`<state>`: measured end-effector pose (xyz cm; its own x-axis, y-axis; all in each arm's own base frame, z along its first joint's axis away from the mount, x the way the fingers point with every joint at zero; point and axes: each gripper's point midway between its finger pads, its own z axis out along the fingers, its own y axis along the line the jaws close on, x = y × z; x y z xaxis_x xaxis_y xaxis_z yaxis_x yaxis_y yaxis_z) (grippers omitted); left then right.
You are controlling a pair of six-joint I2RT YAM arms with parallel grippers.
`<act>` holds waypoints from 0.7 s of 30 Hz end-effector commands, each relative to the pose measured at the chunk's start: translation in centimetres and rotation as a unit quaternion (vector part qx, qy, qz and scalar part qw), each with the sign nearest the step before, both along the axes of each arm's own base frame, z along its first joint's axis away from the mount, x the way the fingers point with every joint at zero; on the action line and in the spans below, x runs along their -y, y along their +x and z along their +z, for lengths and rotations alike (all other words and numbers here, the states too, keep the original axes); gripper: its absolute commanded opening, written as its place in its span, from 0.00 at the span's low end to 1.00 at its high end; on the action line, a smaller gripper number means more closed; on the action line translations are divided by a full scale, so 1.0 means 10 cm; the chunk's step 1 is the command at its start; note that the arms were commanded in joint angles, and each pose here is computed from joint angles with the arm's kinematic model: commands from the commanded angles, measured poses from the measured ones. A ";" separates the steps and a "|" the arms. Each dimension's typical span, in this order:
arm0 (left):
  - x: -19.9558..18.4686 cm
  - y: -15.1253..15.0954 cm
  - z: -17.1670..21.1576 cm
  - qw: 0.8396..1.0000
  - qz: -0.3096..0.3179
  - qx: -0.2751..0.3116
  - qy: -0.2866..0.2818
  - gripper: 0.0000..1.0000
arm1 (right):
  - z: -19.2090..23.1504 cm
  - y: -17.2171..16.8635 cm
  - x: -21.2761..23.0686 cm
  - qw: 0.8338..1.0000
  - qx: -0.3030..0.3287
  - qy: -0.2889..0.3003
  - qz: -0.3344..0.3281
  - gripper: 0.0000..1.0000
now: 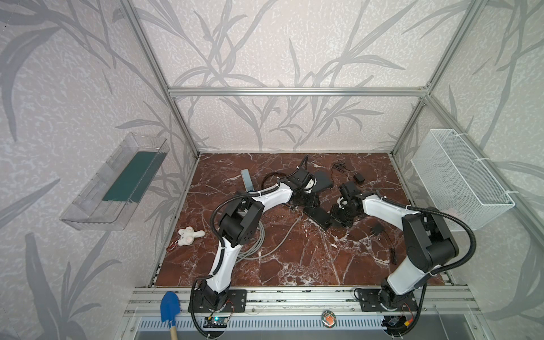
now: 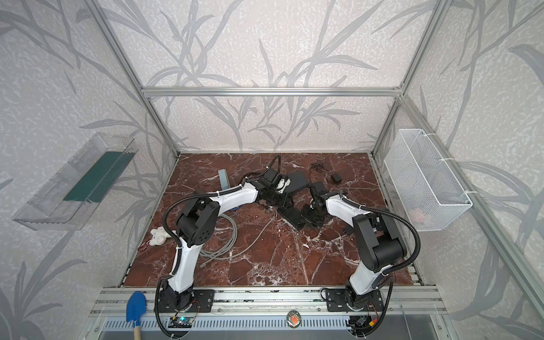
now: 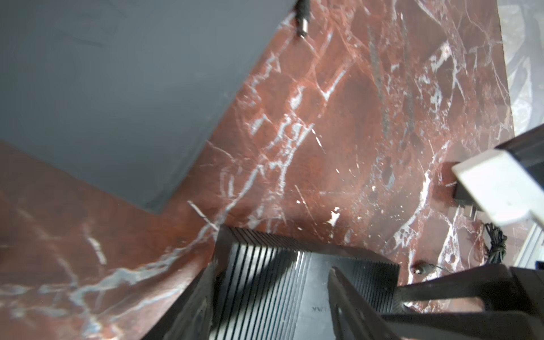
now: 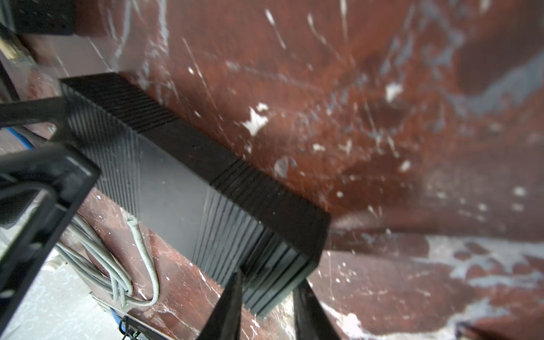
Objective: Insert the plug into the switch port
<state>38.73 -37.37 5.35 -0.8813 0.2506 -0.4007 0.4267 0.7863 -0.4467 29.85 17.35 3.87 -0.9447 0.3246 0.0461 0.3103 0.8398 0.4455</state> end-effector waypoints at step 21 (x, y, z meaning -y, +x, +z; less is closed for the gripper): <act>-0.40 0.01 0.45 0.998 0.021 0.056 0.019 0.75 | 0.07 -0.54 1.02 0.877 -0.034 -0.221 0.426 0.47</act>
